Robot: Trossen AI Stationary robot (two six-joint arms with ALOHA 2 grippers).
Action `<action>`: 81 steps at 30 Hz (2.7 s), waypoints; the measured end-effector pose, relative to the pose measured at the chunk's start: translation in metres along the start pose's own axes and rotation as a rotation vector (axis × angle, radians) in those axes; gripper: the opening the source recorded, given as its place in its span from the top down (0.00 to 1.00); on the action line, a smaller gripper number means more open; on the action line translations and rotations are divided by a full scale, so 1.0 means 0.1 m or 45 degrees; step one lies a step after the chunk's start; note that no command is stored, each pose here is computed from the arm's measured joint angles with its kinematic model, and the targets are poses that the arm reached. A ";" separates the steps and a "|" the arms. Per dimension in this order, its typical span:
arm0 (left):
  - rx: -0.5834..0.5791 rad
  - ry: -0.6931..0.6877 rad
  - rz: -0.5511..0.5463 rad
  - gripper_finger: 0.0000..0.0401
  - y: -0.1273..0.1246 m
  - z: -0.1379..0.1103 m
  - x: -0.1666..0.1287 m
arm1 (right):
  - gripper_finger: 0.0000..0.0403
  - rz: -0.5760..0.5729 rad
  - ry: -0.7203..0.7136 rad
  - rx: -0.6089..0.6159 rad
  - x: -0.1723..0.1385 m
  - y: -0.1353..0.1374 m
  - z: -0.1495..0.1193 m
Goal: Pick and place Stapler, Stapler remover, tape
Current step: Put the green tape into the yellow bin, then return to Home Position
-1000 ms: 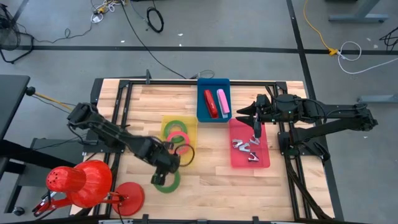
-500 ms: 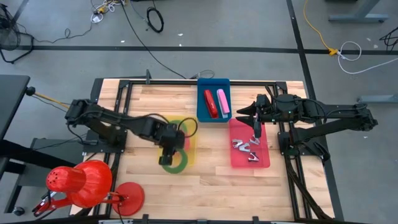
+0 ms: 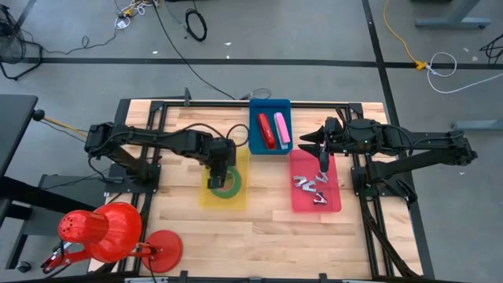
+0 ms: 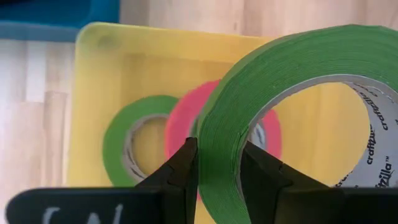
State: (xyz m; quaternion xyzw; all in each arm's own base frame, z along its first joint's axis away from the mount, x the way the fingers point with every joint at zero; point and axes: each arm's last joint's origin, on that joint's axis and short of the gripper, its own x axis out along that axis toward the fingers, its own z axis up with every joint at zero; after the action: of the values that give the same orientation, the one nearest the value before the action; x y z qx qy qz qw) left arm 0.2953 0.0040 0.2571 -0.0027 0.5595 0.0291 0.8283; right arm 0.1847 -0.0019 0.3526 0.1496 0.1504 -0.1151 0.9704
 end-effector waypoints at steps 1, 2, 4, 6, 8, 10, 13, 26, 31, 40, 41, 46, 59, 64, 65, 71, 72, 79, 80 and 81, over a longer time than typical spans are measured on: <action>0.002 -0.001 0.004 0.76 0.02 0.01 0.02 | 0.60 -0.001 0.000 0.000 0.00 0.00 0.00; 0.003 0.005 0.007 0.75 0.04 0.01 0.04 | 0.60 -0.004 -0.001 0.000 0.00 0.00 0.00; 0.007 0.032 0.013 0.75 0.05 0.01 0.09 | 0.60 -0.004 -0.001 -0.004 0.00 0.00 0.00; 0.009 0.058 0.013 0.75 0.05 0.02 0.16 | 0.60 -0.004 -0.001 -0.011 0.00 0.00 0.00; 0.019 0.096 0.011 0.75 0.03 0.02 0.23 | 0.60 -0.004 -0.001 -0.012 0.00 0.00 0.00; 0.026 0.110 0.016 0.75 0.02 0.02 0.28 | 0.60 -0.004 -0.001 -0.014 0.00 0.00 0.00; 0.029 0.121 0.042 0.75 0.02 0.02 0.30 | 0.60 -0.004 -0.001 -0.015 0.00 0.00 0.00; 0.004 0.103 0.047 0.46 0.02 0.03 0.29 | 0.60 -0.004 -0.001 -0.015 0.00 0.00 0.00; -0.052 0.087 0.050 0.41 0.02 0.08 0.23 | 0.60 -0.004 -0.001 -0.015 0.00 0.00 0.00; -0.063 -0.103 0.064 0.66 0.06 0.42 -0.22 | 0.60 -0.004 -0.001 -0.071 0.00 0.00 0.00; -0.064 -0.132 0.065 0.69 0.07 0.46 -0.26 | 0.60 -0.004 -0.001 -0.073 0.00 0.00 0.00; -0.053 -0.231 0.091 0.82 0.11 0.58 -0.44 | 0.60 -0.001 -0.011 -0.070 0.00 0.00 0.01; -0.077 -0.346 0.142 0.95 0.17 0.72 -0.69 | 0.79 0.032 -0.208 -0.092 -0.37 -0.04 0.13; -0.077 -0.350 0.142 0.94 0.17 0.72 -0.70 | 0.91 0.036 -0.246 -0.161 -0.54 -0.08 0.13; -0.077 -0.351 0.142 0.94 0.17 0.72 -0.70 | 0.93 0.039 -0.238 -0.168 -0.55 -0.08 0.12; -0.079 -0.351 0.142 0.94 0.17 0.72 -0.70 | 0.99 0.135 -0.218 -0.219 -0.54 -0.11 -0.05; -0.085 -0.351 0.141 0.94 0.17 0.72 -0.70 | 0.99 0.145 -0.244 -0.211 -0.54 -0.13 -0.08; -0.082 -0.351 0.143 0.94 0.17 0.72 -0.70 | 0.99 0.218 -0.330 -0.227 -0.42 -0.24 -0.53; -0.082 -0.351 0.147 0.94 0.17 0.72 -0.70 | 0.99 0.236 -0.331 -0.226 -0.39 -0.26 -0.61; -0.083 -0.351 0.154 0.94 0.17 0.72 -0.70 | 0.99 0.256 -0.338 -0.216 -0.35 -0.28 -0.68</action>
State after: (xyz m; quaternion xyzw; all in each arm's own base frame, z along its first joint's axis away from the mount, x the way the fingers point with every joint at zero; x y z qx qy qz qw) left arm 0.3350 0.0209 0.3496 0.0083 0.4384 0.0971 0.8935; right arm 0.1267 0.0008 0.2948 0.0649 0.0145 -0.0232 0.9975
